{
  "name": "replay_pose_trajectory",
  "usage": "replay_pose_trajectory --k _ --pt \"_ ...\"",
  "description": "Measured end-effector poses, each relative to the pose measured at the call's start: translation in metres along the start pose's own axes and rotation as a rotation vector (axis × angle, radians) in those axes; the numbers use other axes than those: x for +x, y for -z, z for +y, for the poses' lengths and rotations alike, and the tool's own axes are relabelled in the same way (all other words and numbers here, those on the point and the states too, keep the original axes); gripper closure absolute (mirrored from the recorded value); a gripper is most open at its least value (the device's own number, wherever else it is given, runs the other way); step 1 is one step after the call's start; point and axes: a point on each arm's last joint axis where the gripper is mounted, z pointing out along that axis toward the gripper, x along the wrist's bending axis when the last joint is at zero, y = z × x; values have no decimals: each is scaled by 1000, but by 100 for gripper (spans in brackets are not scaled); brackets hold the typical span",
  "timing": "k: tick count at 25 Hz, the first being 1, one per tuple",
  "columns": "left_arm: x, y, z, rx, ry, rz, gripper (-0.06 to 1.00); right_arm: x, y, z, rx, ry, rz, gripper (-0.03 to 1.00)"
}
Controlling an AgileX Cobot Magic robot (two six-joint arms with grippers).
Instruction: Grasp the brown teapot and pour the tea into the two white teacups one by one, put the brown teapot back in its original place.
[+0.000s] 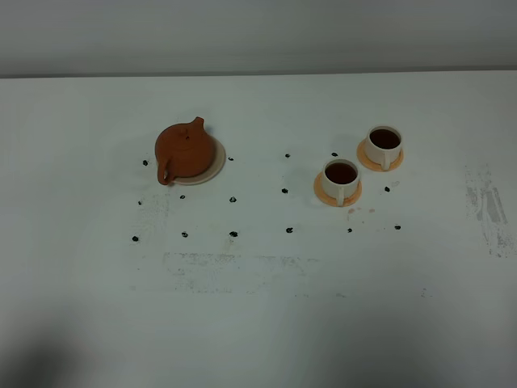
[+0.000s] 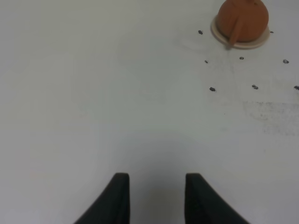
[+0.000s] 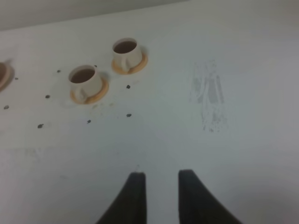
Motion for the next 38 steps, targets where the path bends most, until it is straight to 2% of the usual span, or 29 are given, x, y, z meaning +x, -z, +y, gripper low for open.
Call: replay_pose_trajectory --k 21,26,38 --pt "0 0 0 0 0 1 62 0 0 0 0 0 0 77" --pt "0 0 0 0 0 2 62 0 1 0 4 23 45 77" --pt "0 0 0 0 5 9 62 0 1 0 4 26 52 77"
